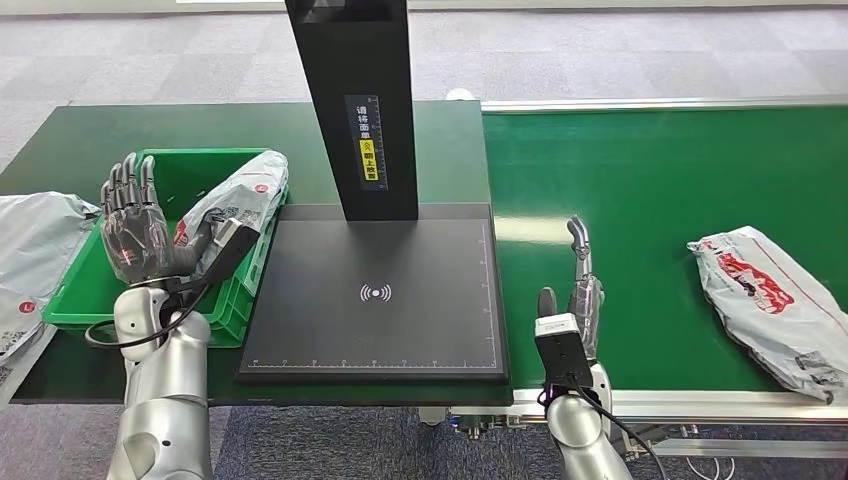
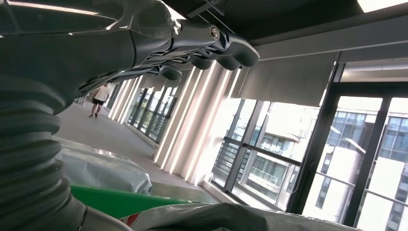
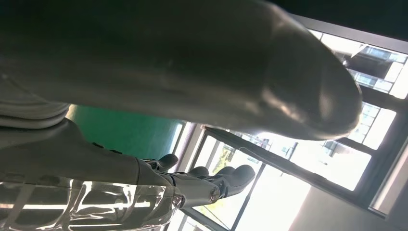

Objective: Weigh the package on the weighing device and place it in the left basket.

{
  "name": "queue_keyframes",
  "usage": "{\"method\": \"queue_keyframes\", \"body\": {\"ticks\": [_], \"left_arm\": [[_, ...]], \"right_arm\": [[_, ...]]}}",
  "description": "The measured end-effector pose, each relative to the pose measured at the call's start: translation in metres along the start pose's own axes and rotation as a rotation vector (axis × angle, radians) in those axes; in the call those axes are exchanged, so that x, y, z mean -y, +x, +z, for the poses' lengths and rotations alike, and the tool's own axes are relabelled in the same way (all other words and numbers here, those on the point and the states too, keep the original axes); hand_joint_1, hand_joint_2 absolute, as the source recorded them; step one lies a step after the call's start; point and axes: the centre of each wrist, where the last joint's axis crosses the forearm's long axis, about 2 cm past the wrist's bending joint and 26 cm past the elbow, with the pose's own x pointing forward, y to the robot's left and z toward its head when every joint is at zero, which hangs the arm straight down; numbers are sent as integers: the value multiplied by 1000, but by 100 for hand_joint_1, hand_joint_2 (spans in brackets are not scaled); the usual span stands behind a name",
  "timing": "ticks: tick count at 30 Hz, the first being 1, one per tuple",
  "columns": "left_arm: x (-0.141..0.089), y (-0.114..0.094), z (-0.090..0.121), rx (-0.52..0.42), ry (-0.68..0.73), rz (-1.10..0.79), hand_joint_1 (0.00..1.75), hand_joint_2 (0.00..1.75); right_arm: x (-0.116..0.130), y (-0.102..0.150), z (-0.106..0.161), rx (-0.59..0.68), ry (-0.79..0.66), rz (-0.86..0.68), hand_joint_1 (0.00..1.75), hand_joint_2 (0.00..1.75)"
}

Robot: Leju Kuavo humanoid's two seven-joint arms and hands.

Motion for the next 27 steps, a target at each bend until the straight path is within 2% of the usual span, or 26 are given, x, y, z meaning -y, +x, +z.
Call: {"method": "queue_keyframes", "body": {"ticks": [10,14,16,19,21,24,27], "left_arm": [[2,1,3,-20,4,33,0,175],[6,5,9,1,89,211,0,175],[10,11,16,-40,148,338,0,175],[17,24,32,-140,205,536,0,175],[15,36,45,-159,238,660,0,175],[2,67,67,-88,252,836,0,175],[-14,96,92,-1,250,916,0,175]], "right_arm": [[0,0,0,-1,1,1,0,0],[1,0,0,0,-1,-2,0,0],[1,0,0,5,-4,-5,0,0],[2,0,-1,23,-10,-12,0,0],[2,0,-3,42,-9,-24,0,0],[2,2,-7,67,20,-38,0,0],[0,3,-10,82,47,-41,0,0]]}}
